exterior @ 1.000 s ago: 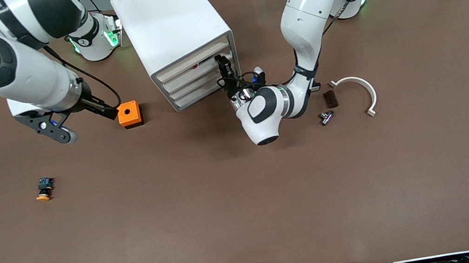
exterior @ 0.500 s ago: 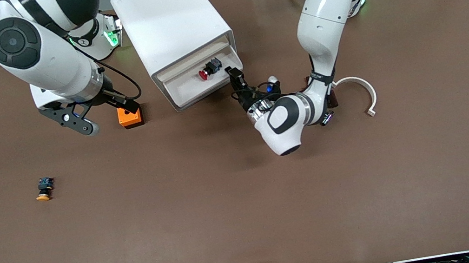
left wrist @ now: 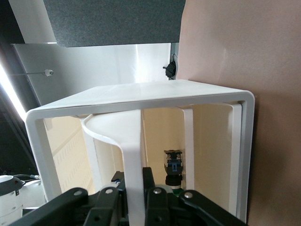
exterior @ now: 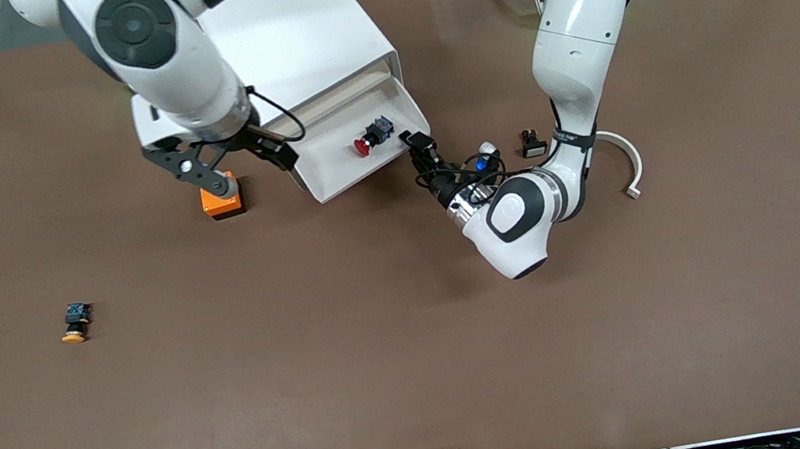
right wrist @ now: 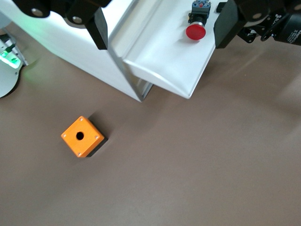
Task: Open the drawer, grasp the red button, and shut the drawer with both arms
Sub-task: 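Lower the right gripper into the drawer while the left gripper withdraws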
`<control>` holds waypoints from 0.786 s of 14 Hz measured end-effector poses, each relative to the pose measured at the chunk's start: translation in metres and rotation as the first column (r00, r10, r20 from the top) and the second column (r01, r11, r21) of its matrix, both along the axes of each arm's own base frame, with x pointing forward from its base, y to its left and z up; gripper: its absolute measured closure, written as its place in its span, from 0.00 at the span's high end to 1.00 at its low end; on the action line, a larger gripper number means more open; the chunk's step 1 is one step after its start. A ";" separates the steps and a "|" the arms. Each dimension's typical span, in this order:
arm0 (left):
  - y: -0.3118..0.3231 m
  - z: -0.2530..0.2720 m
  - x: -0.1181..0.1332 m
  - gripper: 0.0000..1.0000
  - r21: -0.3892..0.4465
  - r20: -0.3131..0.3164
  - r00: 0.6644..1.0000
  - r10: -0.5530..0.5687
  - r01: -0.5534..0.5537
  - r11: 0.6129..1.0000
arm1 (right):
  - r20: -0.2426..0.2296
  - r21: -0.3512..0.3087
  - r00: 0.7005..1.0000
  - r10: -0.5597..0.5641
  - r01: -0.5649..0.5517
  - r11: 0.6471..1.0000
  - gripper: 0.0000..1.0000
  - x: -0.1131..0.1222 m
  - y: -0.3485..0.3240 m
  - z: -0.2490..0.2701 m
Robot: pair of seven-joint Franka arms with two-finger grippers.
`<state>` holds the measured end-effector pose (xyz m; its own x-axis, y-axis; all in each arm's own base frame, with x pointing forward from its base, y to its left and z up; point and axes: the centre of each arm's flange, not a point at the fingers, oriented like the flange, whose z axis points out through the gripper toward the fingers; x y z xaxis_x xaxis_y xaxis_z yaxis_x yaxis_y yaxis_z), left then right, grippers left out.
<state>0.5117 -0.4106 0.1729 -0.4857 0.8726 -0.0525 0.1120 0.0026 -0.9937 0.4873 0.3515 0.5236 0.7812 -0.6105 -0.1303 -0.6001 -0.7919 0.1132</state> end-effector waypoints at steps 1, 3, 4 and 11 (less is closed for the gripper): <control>0.002 0.001 0.002 0.10 -0.001 0.001 1.000 0.004 -0.004 1.000 | 0.002 -0.004 1.000 -0.007 0.007 1.000 1.00 -0.004 0.010 -0.004; 0.006 0.002 0.006 0.10 -0.001 0.005 1.000 0.014 -0.014 1.000 | 0.002 -0.011 1.000 -0.013 0.013 1.000 1.00 -0.014 0.029 -0.011; 0.008 0.002 0.008 0.10 -0.002 0.006 1.000 0.019 -0.019 1.000 | 0.008 -0.011 1.000 -0.023 0.023 1.000 1.00 -0.018 0.036 -0.011; 0.015 0.004 0.017 0.19 -0.010 0.021 0.999 0.040 -0.040 0.999 | 0.057 0.012 0.994 -0.089 0.088 0.996 1.00 -0.043 0.081 -0.016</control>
